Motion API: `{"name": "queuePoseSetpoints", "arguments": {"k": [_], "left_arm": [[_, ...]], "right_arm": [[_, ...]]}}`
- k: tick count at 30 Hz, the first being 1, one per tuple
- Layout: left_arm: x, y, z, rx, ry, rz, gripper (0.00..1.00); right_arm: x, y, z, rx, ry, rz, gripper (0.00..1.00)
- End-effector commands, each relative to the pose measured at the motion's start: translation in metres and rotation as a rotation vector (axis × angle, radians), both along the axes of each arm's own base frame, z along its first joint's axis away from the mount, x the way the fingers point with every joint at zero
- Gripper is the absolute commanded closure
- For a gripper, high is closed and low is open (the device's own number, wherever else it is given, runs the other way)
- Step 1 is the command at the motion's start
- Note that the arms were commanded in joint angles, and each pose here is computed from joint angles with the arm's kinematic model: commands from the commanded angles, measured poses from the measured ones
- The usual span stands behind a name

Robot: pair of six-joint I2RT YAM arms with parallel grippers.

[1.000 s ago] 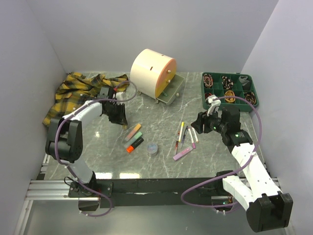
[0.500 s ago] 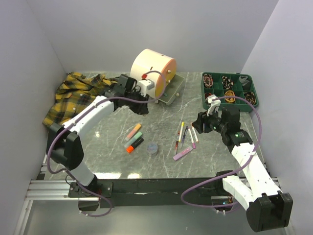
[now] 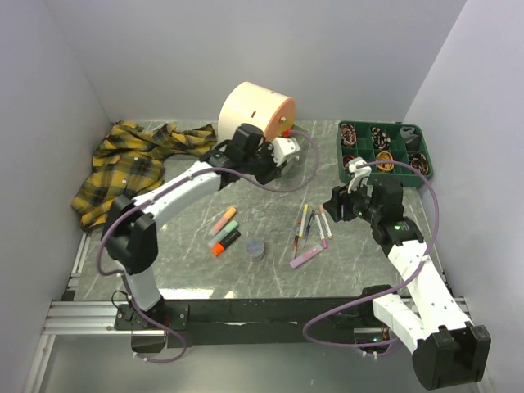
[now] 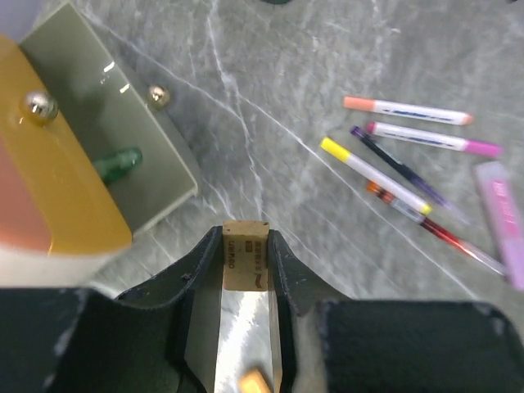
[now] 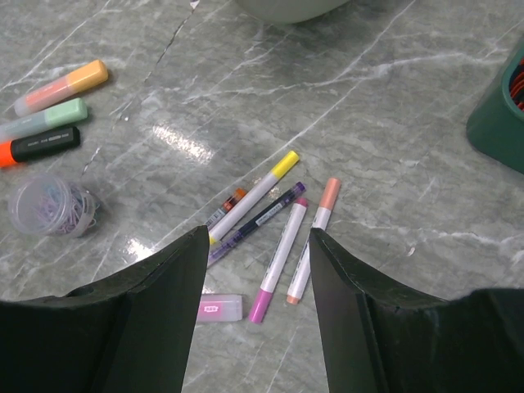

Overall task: Sort the stationery into containers
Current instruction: Place the stationery in the drawer.

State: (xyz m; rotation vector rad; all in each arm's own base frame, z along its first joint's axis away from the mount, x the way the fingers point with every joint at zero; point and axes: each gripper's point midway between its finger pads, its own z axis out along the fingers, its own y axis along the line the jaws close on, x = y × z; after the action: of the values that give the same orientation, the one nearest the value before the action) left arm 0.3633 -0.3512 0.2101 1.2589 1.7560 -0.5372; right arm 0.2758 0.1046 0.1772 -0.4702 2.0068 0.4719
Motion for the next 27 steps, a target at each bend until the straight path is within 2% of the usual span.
{"name": "queuePoseSetpoints", "arguments": {"k": [1,8,16,27], "left_arm": [[0.036,-0.013,0.013,0.021,-0.168,0.031,0.99],[0.067,-0.022,0.004,0.044,-0.226,0.121,0.99],[0.072,-0.033,-0.012,0.091,-0.282,0.162,0.93],[0.091,-0.038,-0.018,0.116,-0.37,0.254,0.99]], "right_arm": [[0.005,-0.002,0.01,-0.011,-0.071,-0.005,0.4],[0.003,-0.003,0.007,-0.021,-0.071,0.0,0.4],[0.003,-0.003,0.003,-0.015,-0.08,0.001,0.4],[-0.001,-0.003,0.002,-0.013,-0.081,0.004,0.4]]}}
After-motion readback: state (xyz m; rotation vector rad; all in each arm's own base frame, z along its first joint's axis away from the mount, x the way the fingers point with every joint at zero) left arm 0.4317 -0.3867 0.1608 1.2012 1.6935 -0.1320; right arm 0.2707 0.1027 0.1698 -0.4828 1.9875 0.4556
